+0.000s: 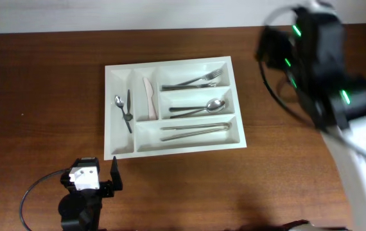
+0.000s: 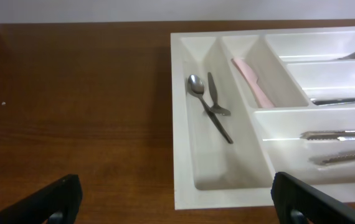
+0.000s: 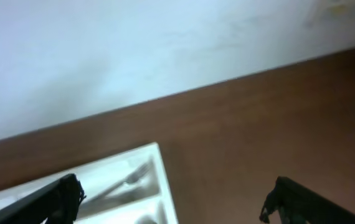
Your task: Pack container
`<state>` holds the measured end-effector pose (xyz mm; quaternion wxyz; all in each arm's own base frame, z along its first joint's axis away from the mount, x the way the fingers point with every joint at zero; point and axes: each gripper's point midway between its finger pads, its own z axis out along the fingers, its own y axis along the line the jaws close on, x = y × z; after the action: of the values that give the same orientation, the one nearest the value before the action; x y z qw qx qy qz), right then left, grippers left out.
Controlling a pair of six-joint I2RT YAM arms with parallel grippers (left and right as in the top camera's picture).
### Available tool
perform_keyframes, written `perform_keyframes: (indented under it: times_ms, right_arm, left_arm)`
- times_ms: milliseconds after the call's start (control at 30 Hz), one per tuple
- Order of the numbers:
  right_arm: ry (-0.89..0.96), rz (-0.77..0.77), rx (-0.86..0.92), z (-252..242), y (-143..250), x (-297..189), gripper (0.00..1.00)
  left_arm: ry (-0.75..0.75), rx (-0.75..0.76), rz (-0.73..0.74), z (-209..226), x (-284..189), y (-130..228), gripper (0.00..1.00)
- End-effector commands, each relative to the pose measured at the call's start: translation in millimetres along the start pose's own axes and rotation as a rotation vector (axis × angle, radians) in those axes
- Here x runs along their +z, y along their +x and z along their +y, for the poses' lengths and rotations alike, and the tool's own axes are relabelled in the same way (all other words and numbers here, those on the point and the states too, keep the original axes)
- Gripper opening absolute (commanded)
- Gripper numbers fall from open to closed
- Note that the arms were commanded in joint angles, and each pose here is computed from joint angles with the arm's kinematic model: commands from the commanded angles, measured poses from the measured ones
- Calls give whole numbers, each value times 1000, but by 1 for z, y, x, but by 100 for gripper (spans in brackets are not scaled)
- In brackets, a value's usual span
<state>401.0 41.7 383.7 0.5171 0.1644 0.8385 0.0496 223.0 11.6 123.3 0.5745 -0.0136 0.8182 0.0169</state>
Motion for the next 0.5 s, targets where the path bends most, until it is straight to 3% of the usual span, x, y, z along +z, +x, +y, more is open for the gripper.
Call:
perform_keyframes:
  times_ms: [0, 267, 467]
  right_arm:
    - [17, -33, 24, -33, 24, -27, 99]
    - [-67, -143, 60, -64, 66, -77, 99]
    - [-131, -198, -106, -81, 116, -84, 99]
  left_arm:
    - [15, 20, -4, -3, -1, 0, 99]
    - [15, 20, -4, -3, -1, 0, 99]
    - [15, 20, -4, -3, -1, 0, 99]
